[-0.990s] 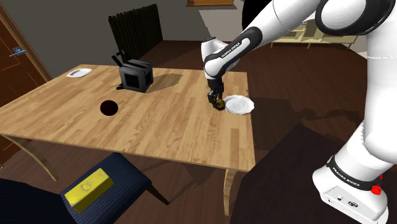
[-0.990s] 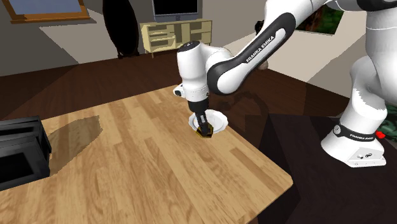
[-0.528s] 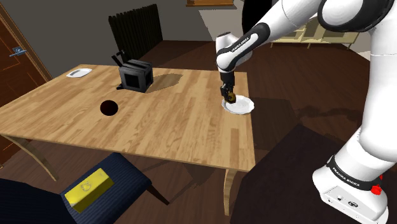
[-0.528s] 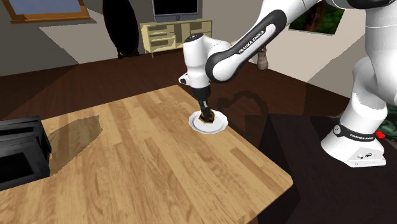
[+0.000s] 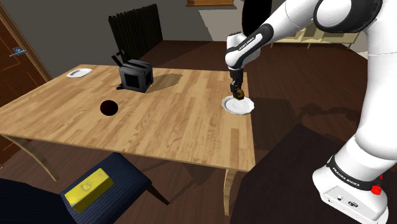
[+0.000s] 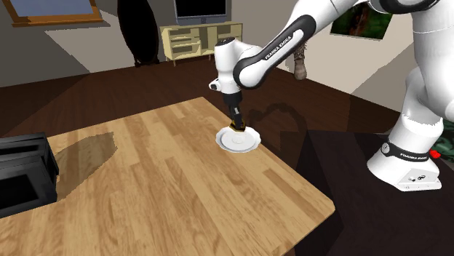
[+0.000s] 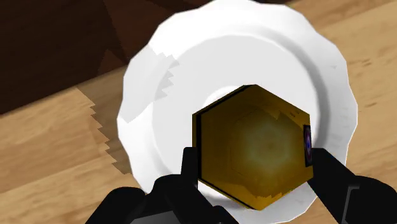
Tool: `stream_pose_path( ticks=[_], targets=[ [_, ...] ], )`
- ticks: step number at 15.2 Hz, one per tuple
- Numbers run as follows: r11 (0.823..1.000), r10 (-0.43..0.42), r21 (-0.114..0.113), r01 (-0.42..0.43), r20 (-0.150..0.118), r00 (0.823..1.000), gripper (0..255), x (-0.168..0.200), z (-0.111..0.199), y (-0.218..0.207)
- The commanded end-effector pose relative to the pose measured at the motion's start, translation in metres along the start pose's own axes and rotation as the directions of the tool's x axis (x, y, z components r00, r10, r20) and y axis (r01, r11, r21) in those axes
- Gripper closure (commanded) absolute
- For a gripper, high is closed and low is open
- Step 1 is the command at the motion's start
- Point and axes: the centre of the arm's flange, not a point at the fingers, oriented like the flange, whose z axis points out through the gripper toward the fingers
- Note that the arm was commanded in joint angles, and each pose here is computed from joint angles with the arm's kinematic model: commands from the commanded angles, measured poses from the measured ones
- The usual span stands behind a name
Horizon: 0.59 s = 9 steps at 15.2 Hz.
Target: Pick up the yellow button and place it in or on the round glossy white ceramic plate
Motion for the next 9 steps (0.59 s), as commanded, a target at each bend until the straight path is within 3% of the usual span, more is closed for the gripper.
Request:
stream_pose_path(
  ticks=[1, 9],
  targets=[
    [1.000, -0.001, 0.000, 0.001, 0.000, 1.000, 255, 0.002, 0.011, 0.001],
    [1.000, -0.001, 0.000, 0.001, 0.000, 1.000, 255, 0.009, 0.053, -0.001]
  ],
)
